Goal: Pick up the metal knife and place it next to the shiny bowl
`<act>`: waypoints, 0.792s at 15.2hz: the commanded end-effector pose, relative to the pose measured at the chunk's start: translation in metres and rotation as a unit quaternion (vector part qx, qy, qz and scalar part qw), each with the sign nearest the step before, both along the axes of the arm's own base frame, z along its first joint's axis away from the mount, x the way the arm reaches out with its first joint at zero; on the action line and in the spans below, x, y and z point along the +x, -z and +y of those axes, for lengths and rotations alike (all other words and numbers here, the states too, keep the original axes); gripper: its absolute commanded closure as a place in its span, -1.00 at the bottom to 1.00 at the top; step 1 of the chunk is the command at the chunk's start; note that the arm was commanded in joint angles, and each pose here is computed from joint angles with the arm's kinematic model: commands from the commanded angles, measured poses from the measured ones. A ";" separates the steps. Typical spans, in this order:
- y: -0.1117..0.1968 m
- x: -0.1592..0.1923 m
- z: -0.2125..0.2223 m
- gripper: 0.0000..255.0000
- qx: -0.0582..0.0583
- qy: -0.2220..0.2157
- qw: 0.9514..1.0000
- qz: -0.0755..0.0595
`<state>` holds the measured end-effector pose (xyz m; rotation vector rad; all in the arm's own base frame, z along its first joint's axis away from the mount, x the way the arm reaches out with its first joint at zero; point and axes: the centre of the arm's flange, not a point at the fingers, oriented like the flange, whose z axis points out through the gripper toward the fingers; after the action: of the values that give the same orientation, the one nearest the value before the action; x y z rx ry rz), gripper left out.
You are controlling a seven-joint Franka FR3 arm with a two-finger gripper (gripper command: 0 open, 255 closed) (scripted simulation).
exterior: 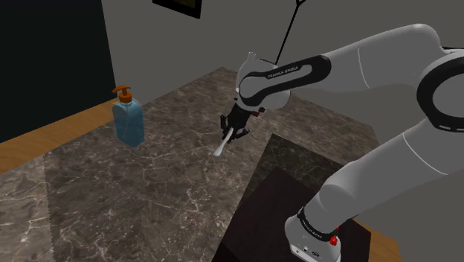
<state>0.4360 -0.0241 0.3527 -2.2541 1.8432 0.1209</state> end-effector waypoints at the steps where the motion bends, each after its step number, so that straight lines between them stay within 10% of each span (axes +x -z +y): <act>1: -0.010 -0.001 0.001 1.00 0.000 0.000 1.000 0.000; 12: -0.068 -0.001 0.001 1.00 0.000 0.000 1.000 0.000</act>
<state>0.4351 -0.0247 0.4141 -2.2542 1.8430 0.1218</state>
